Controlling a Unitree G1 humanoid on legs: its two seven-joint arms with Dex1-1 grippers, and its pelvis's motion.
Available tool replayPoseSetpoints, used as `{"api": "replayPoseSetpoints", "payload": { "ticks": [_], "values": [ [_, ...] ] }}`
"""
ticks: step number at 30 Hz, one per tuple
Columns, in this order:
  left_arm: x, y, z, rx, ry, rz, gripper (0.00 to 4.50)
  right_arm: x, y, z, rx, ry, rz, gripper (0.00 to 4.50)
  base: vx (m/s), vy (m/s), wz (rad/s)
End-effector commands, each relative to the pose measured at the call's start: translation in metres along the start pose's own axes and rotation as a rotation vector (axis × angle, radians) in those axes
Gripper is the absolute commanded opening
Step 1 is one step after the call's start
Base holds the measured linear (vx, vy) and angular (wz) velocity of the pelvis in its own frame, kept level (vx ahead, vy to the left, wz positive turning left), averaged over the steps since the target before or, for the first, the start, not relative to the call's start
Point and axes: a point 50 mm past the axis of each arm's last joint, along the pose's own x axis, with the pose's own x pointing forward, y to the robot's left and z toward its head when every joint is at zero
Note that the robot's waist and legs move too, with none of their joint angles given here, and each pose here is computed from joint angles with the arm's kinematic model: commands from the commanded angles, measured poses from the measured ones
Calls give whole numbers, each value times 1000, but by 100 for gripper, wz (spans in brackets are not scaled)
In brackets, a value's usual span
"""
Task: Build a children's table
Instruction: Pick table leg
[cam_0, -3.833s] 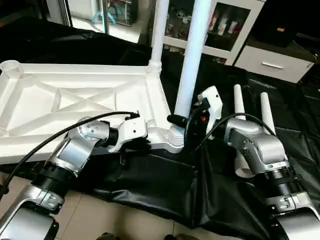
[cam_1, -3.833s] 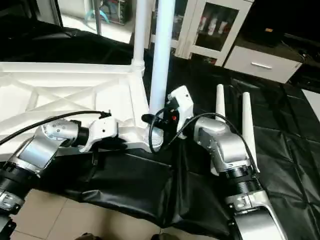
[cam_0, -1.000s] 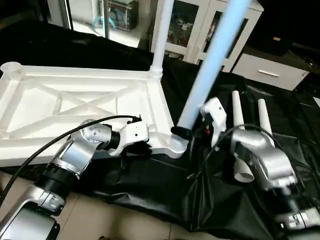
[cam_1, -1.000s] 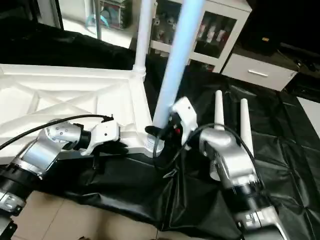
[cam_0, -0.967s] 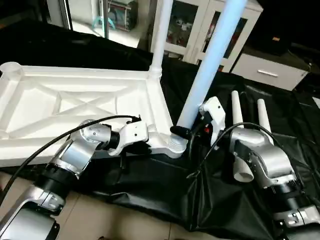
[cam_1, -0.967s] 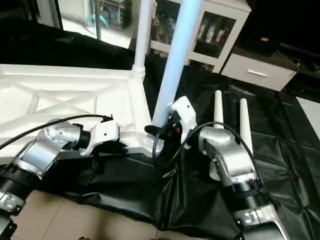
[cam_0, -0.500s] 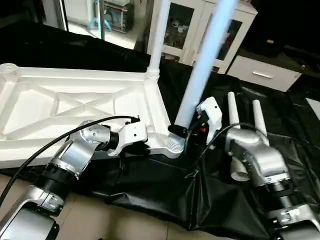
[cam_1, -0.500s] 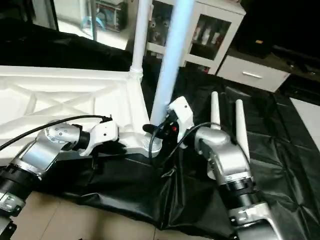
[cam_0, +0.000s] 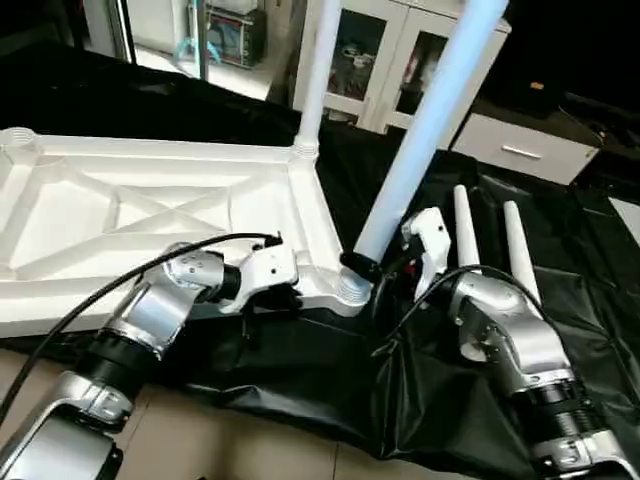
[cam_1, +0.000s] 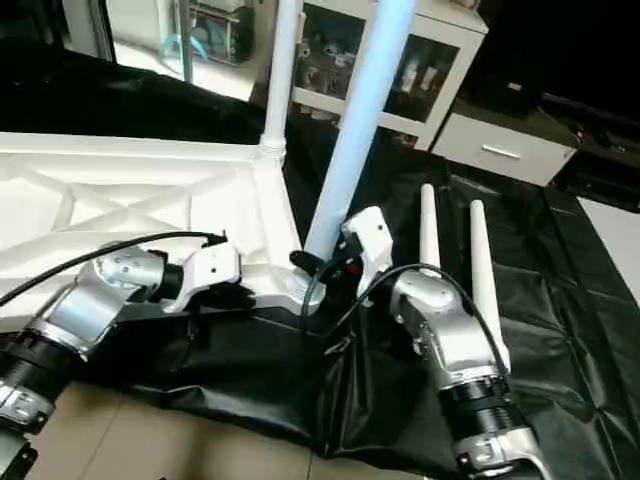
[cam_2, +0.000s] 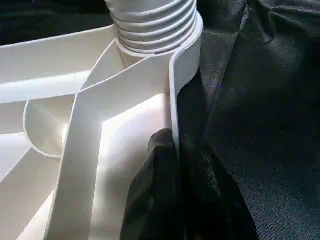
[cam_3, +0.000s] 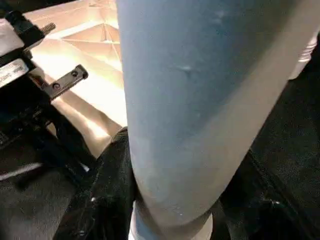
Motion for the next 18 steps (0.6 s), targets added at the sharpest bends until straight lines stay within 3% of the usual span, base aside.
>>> {"api": "replayPoseSetpoints", "payload": {
  "ticks": [1, 4, 7, 8, 11, 17, 18],
  "values": [
    [1, 1, 17, 65, -51, -18, 0, -36, 4, -109, 173, 520, -88, 183, 0, 0, 0],
    [2, 1, 17, 66, -54, -19, 0, -34, 3, -103, 165, 497, -84, 183, 0, 0, 0],
    [1, 2, 17, 68, -53, -16, 0, -27, -8, -67, 172, 347, -67, 183, 0, 0, 0],
    [1, 2, 17, 68, -53, -16, 0, -27, -8, -66, 172, 343, -66, 183, 0, 0, 0],
    [-1, 3, 18, 75, -52, -16, 0, -27, -17, -26, 144, 221, -13, 183, 0, 0, 0],
    [0, 2, 19, 81, -52, -20, 0, -31, -22, 11, 88, 146, 45, 183, 27, -7, 3],
    [0, 2, 19, 81, -53, -21, 0, -31, -22, 12, 86, 145, 47, 183, 0, 0, 0]
  ]
}}
